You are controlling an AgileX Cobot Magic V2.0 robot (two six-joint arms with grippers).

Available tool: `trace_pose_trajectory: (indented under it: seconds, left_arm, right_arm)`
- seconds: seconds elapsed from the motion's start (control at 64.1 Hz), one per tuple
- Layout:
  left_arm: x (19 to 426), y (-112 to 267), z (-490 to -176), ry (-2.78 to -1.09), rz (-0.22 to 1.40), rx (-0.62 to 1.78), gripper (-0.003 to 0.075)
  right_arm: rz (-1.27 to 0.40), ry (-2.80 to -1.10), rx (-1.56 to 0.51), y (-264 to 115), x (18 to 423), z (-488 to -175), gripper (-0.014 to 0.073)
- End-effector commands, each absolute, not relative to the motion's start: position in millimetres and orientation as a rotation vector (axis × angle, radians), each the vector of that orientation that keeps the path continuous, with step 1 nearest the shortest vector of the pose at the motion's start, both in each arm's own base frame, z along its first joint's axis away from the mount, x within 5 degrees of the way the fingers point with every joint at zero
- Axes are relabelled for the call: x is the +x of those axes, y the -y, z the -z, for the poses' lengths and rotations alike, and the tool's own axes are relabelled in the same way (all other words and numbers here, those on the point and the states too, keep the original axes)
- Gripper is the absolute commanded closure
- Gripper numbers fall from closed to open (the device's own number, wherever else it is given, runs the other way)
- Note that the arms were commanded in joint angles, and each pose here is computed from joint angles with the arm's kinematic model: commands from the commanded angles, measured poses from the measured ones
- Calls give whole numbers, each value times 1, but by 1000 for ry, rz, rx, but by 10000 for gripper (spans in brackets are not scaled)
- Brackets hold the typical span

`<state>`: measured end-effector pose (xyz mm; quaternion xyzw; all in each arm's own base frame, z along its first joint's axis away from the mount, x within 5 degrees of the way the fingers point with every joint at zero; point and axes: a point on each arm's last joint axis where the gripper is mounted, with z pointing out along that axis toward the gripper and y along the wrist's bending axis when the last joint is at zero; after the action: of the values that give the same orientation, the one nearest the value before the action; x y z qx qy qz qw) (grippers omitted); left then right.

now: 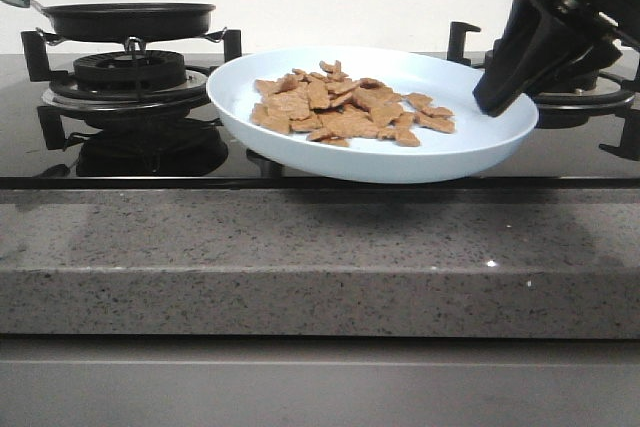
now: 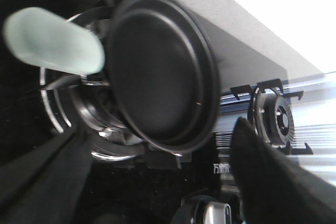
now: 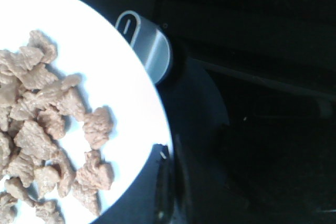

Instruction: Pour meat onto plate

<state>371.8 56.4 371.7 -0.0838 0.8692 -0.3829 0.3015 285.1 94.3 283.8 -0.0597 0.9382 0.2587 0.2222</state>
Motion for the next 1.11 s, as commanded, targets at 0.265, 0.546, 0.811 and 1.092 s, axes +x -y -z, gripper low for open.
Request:
trace_pose_trajectory:
  seconds: [0.265, 0.546, 0.811, 1.092]
  left_arm:
    - [318, -1, -441, -2242, 891, 105, 575]
    - [282, 17, -472, -2152, 615, 227, 741]
    - [220, 27, -480, -1876, 327, 205, 741]
    - [163, 35, -437, -1672, 184, 269, 741]
  right_arm:
    - [-749, -2507, -158, -97, 284, -303, 613]
    - [-749, -2507, -158, -97, 284, -303, 613]
    - [-749, -2507, -158, -97, 284, -303, 613]
    - [-749, -2507, -158, -97, 284, -303, 613]
